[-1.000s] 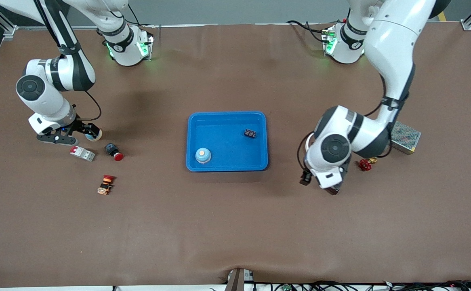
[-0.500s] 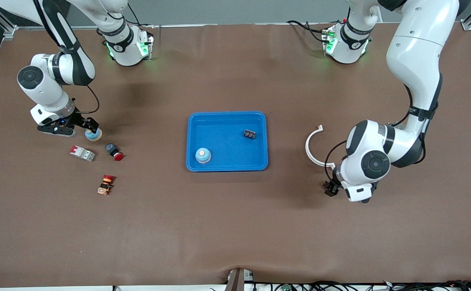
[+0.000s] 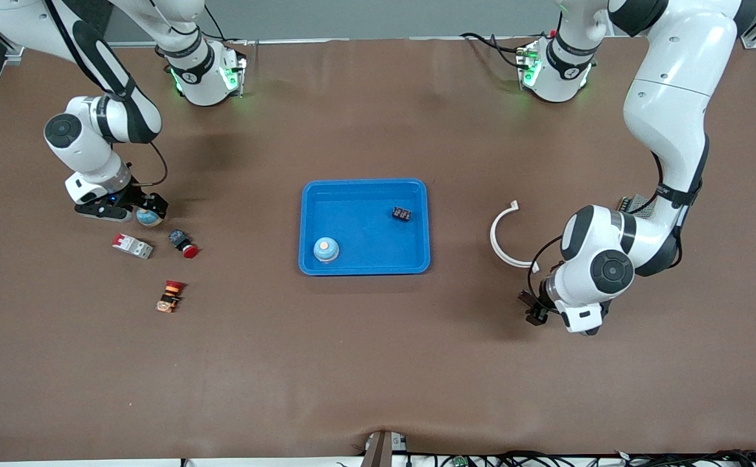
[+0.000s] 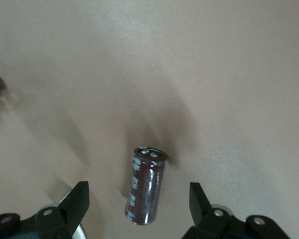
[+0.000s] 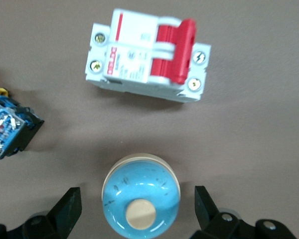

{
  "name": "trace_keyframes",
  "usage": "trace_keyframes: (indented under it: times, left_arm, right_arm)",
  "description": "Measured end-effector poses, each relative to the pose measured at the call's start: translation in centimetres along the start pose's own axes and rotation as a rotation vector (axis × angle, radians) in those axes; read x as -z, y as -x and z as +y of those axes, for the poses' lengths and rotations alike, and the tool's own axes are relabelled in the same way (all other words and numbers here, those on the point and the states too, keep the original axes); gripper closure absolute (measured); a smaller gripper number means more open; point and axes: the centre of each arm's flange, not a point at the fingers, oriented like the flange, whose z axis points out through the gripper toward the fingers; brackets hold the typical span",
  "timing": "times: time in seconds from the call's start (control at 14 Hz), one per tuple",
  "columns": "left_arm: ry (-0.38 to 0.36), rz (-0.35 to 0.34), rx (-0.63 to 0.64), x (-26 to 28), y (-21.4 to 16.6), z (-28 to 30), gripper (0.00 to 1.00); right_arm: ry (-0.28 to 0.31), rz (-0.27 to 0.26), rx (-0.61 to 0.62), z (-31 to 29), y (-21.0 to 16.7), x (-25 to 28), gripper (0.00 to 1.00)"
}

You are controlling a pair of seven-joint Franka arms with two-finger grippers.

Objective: Place electrolytic capacitor and blue bell in tray
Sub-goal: 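Grasp the second capacitor with the left gripper while the right gripper grasps the bell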

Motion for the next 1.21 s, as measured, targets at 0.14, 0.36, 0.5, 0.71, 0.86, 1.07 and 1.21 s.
trace_keyframes:
  times: [0.14, 0.36, 0.5, 0.71, 0.86, 1.07, 1.21]
  left_arm:
    - [0.007, -0.002, 0.0, -0.7, 0.1, 0.0, 0.14]
    - [0.0, -0.012, -0.001, -2.4, 0.3, -0.2, 0.18]
    - [0.0, -0.014, -0.002, -2.8, 0.3, -0.3, 0.33]
    - [0.004, -0.013, -0.002, -2.7, 0.3, -0.2, 0.66]
    - [0.009, -0.013, -0.005, -2.4, 0.5, 0.0, 0.7]
    - [0.013, -0.018, -0.011, -1.5, 1.4, 0.4, 0.7]
    - [0.011, -0.033, -0.024, -0.2, 3.3, 1.0, 0.7]
  right_arm:
    - [-0.001, -0.002, 0.001, 0.0, 0.0, -0.2, 0.0]
    - [-0.001, -0.001, 0.001, -0.1, 0.0, -0.1, 0.0]
    - [-0.002, -0.001, 0.001, -0.1, 0.0, -0.1, 0.19]
    - [0.0, 0.006, 0.001, -0.1, -0.2, 0.2, 0.34]
    - [0.0, 0.004, 0.001, -0.1, -0.2, 0.2, 0.34]
    - [0.021, -0.074, 0.007, 0.0, 0.1, 0.4, 0.35]
    - [0.042, -0.151, -0.019, 0.0, -0.1, 1.9, 0.35]
